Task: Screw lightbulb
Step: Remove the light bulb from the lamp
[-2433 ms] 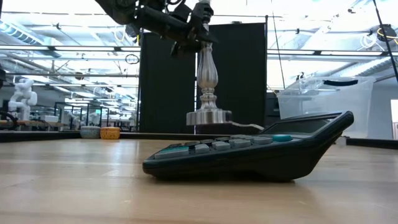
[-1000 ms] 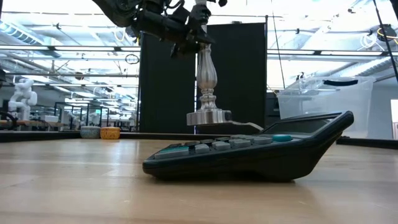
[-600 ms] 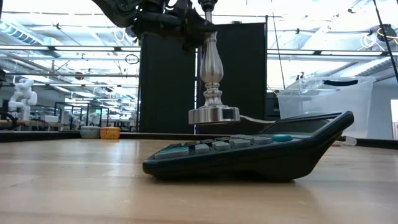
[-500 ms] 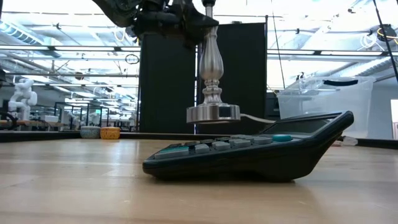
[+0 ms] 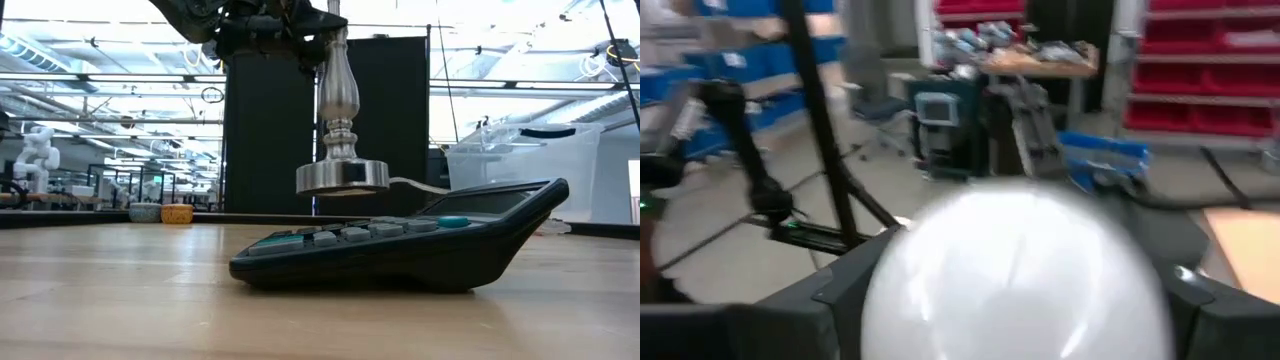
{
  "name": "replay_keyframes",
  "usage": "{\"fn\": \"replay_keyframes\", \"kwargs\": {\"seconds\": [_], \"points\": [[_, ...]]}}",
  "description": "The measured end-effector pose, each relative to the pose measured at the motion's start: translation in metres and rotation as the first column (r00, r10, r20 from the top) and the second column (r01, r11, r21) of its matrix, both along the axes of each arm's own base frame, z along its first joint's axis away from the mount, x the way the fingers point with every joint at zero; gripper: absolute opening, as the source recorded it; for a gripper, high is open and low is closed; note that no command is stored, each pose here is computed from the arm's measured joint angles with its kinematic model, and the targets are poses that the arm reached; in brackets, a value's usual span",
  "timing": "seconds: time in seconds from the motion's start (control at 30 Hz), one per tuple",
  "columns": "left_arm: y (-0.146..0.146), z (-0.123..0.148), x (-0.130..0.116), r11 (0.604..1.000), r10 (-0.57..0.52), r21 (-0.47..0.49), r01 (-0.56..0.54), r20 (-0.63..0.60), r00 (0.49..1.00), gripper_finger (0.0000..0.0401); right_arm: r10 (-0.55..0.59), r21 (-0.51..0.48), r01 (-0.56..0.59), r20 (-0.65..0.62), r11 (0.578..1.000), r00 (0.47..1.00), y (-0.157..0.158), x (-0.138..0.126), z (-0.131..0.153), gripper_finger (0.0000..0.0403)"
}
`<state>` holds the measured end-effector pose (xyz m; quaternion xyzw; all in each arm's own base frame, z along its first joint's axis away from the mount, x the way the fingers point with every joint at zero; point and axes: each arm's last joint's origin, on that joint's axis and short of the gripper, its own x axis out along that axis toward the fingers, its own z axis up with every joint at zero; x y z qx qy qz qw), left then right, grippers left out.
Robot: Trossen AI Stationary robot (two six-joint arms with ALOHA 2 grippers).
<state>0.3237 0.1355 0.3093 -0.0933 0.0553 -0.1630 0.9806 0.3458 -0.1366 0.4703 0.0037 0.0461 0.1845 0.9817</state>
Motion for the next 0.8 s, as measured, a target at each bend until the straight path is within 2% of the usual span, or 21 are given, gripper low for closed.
{"fn": "replay_keyframes", "kwargs": {"seconds": [0.13, 0.33, 0.57, 0.8], "points": [[0.001, 0.001, 0.0, 0.999, 0.041, 0.009, -0.041, 0.003, 0.999, 0.0174, -0.068, -0.009, 0.068, -0.005, 0.998, 0.998, 0.003, 0.001, 0.001, 0.031], [0.003, -0.008, 0.0, 0.993, 0.122, 0.013, -0.121, -0.082, 0.989, 0.0174, -0.125, -0.014, 0.125, 0.01, 0.992, 0.992, 0.004, -0.003, 0.006, 0.0345], [0.004, -0.016, -0.001, 0.973, 0.231, 0.062, -0.224, -0.157, 0.96, 0.0174, -0.221, -0.038, 0.223, 0.054, 0.974, 0.974, 0.008, -0.02, 0.022, 0.0351], [0.006, -0.017, -0.001, 0.945, 0.319, 0.128, -0.302, -0.153, 0.935, 0.0174, -0.364, -0.059, 0.37, 0.092, 0.927, 0.927, 0.014, -0.046, 0.041, 0.0349]]}}
